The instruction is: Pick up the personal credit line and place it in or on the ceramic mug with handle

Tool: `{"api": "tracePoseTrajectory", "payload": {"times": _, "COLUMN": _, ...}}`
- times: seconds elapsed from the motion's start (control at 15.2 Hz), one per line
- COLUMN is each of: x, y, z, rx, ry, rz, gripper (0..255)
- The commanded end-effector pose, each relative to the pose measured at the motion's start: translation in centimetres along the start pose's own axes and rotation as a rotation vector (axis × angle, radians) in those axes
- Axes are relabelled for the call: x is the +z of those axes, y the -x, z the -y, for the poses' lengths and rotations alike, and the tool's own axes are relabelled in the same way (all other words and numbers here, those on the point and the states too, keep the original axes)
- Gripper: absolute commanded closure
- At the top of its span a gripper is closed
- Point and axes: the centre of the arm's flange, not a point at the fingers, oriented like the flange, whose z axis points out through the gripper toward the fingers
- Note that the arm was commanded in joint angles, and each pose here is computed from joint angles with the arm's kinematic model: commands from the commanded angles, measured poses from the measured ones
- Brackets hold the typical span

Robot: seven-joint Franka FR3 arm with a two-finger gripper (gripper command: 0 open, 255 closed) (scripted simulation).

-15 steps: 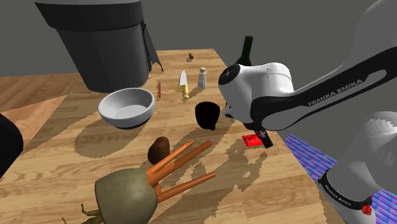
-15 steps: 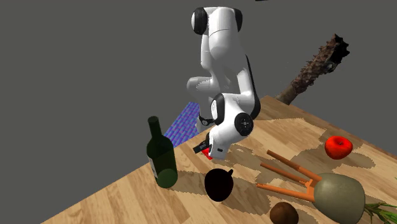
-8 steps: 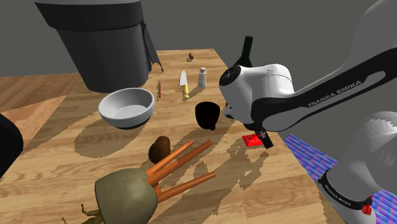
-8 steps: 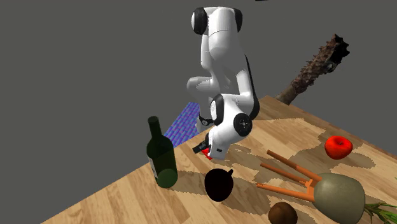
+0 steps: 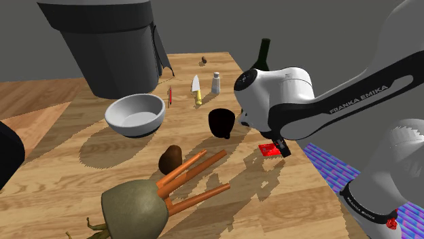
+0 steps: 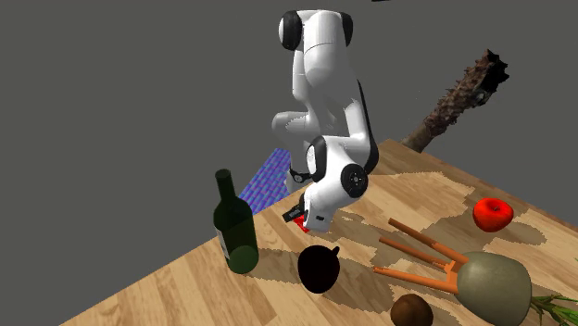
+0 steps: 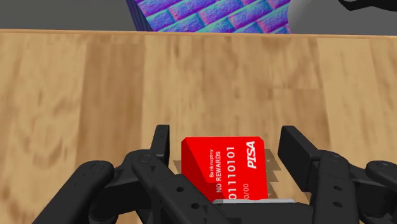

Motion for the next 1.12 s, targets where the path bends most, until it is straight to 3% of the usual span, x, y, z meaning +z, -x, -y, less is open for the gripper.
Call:
{"api": "tracePoseTrajectory", "payload": {"times": 0.0, "x": 0.3, "y": 0.0, "z": -0.1, "rx": 0.002, "ry": -0.001, "rz": 0.002, "gripper": 255}}
{"api": "tracePoseTrajectory", "payload": {"times": 1.06, "x": -6.3, "y": 4.3, "z": -0.1, "rx": 0.002, "ry": -0.001, "rz": 0.002, "gripper": 255}}
